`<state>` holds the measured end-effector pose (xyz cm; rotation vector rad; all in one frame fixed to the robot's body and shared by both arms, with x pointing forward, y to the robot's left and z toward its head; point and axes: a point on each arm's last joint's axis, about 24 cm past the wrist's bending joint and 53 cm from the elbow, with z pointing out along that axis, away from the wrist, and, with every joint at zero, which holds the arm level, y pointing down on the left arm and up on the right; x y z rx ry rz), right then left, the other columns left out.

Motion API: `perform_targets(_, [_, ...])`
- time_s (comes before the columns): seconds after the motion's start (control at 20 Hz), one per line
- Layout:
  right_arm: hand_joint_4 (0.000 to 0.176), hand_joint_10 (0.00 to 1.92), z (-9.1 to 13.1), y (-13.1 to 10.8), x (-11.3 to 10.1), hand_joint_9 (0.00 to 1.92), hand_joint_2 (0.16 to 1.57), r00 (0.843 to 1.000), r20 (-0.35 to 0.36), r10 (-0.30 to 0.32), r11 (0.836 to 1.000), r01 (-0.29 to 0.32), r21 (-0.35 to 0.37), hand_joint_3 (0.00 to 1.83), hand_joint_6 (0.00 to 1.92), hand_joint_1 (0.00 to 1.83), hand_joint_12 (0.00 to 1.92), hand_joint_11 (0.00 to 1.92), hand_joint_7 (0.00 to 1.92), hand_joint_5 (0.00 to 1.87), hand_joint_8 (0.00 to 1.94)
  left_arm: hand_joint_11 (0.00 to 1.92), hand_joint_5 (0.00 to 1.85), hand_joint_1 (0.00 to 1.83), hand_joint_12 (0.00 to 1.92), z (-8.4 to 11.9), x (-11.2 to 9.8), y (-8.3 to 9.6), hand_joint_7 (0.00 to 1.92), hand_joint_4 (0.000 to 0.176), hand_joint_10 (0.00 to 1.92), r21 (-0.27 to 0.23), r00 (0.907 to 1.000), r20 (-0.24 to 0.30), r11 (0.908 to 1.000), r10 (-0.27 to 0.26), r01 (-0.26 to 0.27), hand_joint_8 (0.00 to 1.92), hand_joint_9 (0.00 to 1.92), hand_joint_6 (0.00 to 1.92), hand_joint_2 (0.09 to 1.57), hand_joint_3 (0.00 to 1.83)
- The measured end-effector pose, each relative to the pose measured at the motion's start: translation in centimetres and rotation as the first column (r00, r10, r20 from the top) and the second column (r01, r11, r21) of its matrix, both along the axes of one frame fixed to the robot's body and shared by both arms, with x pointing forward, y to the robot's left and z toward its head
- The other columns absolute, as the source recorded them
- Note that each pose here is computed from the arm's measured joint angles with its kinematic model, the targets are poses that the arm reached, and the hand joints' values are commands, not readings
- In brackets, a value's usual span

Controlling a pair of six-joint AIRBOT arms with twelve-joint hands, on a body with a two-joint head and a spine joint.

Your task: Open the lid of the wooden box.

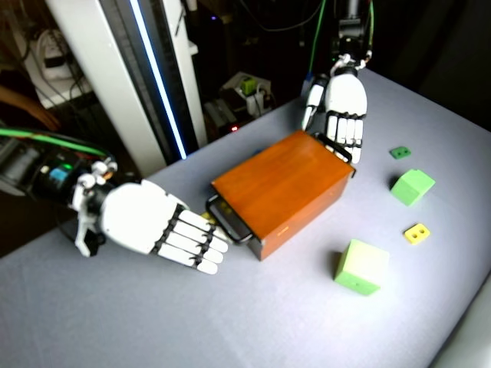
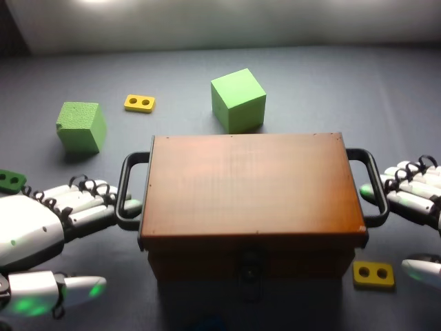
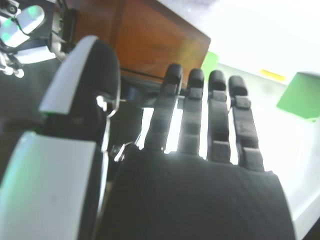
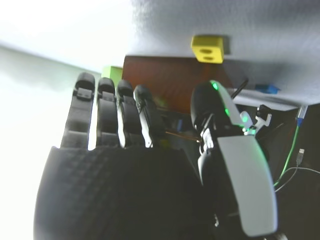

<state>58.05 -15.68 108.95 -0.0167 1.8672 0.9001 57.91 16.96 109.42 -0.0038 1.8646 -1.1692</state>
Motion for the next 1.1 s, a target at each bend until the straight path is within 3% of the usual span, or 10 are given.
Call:
perform_targets(0.1, [0.0,0.0,0.7,0.0,0.0,0.0,1.43,1.0,0.018,0.003,1.0,-0.003,0.014,0.01,0.0,0.3,0.0,0.0,0.0,0.0,0.0,0.0,0.0,0.25,0.0,0.8,0.1,0.1,0.0,0.027,0.0,-0.013,0.9998,0.019,0.9999,0.002,-0.001,0.0,0.0,0.0,1.42,0.0])
perform_targets(0.2, [0.0,0.0,1.4,0.3,-0.2,0.0,1.43,0.999,0.033,0.013,0.999,-0.014,0.03,0.01,0.0,0.29,0.0,0.0,0.0,0.0,0.0,0.0,0.0,0.18,0.0,1.6,0.1,0.2,0.0,0.036,0.0,-0.025,0.999,0.044,0.9997,0.004,-0.003,0.0,0.0,0.0,1.42,0.0])
perform_targets(0.25, [0.0,0.0,1.9,0.4,-0.2,0.0,1.43,0.999,0.046,0.017,0.999,-0.019,0.044,0.01,0.0,0.28,0.0,0.0,0.0,0.0,0.0,0.0,0.0,0.05,0.0,2.2,0.0,0.2,0.0,0.029,0.0,-0.033,0.9981,0.061,0.9994,0.005,-0.003,0.0,0.0,0.0,1.43,0.01])
perform_targets(0.4, [0.0,0.0,2.6,0.2,-0.1,0.0,1.44,0.998,0.066,0.011,0.998,-0.015,0.062,0.01,0.0,0.26,0.0,0.0,0.0,0.0,0.0,0.0,0.0,0.19,0.0,3.0,0.2,0.4,0.0,0.037,0.0,-0.042,0.9956,0.092,0.9991,0.012,-0.008,0.0,0.0,0.0,1.44,0.0])
perform_targets(0.6, [0.0,0.0,3.8,0.1,0.1,0.0,1.42,0.995,0.103,0.002,0.996,-0.012,0.092,0.0,0.0,0.32,0.0,0.0,0.0,0.0,0.0,0.0,0.0,0.31,0.0,4.5,0.6,1.0,0.0,0.02,0.0,-0.061,0.9894,0.14,0.9977,0.036,-0.028,0.0,0.0,0.0,1.42,0.0])
perform_targets(0.65, [0.0,0.0,4.4,0.0,0.2,0.0,1.44,0.992,0.123,-0.003,0.994,-0.01,0.104,0.01,0.0,0.32,0.0,0.0,0.0,0.0,0.0,0.0,0.01,0.36,0.0,5.0,0.9,1.3,0.0,0.0,0.0,-0.076,0.986,0.158,0.9962,0.053,-0.042,0.0,0.0,0.0,1.39,0.0])
perform_targets(0.85, [0.0,0.0,6.5,-1.0,1.7,0.0,1.44,0.982,0.18,-0.062,0.986,0.033,0.163,0.0,0.0,0.26,0.0,0.0,0.0,0.0,0.0,0.0,0.05,0.41,0.0,7.0,1.9,1.5,0.0,0.0,0.0,-0.115,0.9699,0.228,0.9915,0.086,-0.061,0.0,0.0,0.01,1.38,0.0])
perform_targets(0.95, [0.0,0.0,6.7,-1.7,2.3,0.0,1.46,0.977,0.187,-0.104,0.979,0.068,0.19,0.01,0.0,0.32,0.0,0.0,0.0,0.0,0.0,0.0,0.04,0.38,0.0,7.4,2.4,1.5,0.0,0.0,0.0,-0.135,0.9655,0.239,0.9882,0.103,-0.072,0.0,0.0,0.0,1.38,0.0])
perform_targets(1.1, [0.0,0.0,7.0,-1.8,2.4,0.0,1.46,0.974,0.193,-0.121,0.974,0.079,0.211,0.0,0.0,0.35,0.0,0.0,0.0,0.0,0.0,0.0,0.0,0.52,0.0,7.2,2.9,1.3,0.0,0.0,0.0,-0.153,0.9634,0.24,0.9847,0.118,-0.083,0.0,0.0,0.0,1.39,0.0])
